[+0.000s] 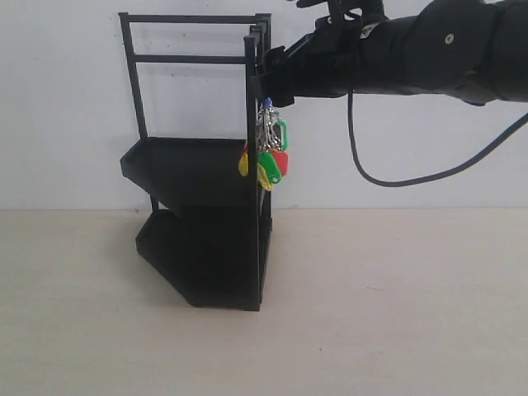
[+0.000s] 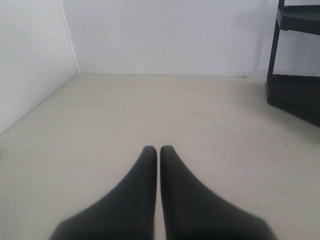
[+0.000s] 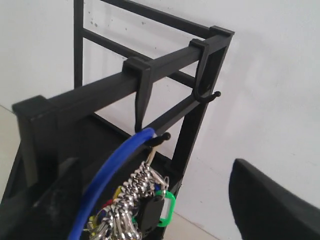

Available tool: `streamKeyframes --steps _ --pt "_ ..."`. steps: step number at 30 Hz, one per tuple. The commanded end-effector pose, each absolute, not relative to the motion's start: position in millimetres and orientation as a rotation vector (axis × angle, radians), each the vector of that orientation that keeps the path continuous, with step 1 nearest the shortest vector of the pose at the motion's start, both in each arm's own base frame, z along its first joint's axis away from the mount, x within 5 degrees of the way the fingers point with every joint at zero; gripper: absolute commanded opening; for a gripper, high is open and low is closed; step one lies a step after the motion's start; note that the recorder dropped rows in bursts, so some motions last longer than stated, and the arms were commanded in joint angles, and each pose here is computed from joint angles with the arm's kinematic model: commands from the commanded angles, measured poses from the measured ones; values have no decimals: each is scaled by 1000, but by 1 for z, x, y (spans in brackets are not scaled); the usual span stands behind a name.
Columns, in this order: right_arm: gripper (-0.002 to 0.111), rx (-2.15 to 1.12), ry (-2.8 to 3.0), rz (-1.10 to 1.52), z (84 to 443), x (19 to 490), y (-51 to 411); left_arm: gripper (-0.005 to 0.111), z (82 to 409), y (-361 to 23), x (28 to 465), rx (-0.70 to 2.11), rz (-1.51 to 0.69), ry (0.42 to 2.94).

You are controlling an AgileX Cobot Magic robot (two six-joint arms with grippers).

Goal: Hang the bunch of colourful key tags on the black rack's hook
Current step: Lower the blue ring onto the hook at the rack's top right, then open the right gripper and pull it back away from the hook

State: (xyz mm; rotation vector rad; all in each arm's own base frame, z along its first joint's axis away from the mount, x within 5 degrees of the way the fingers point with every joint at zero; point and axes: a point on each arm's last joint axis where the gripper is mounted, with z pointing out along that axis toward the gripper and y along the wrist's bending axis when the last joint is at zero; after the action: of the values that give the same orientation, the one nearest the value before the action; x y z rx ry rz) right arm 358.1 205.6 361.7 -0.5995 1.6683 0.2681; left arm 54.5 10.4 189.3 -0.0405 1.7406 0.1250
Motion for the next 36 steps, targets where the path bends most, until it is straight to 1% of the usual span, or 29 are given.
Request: streamKeyframes --steps 1,21,31,36 --pt "64 -583 1656 278 367 357 206 4 190 10 55 -43 119 1739" --pt "64 -627 1689 273 365 354 205 4 190 10 55 -43 119 1739" --pt "64 -660 1712 307 386 334 197 4 190 10 55 -43 119 1739" --pt "63 -721 1793 338 388 320 194 4 190 10 55 -43 119 1739"
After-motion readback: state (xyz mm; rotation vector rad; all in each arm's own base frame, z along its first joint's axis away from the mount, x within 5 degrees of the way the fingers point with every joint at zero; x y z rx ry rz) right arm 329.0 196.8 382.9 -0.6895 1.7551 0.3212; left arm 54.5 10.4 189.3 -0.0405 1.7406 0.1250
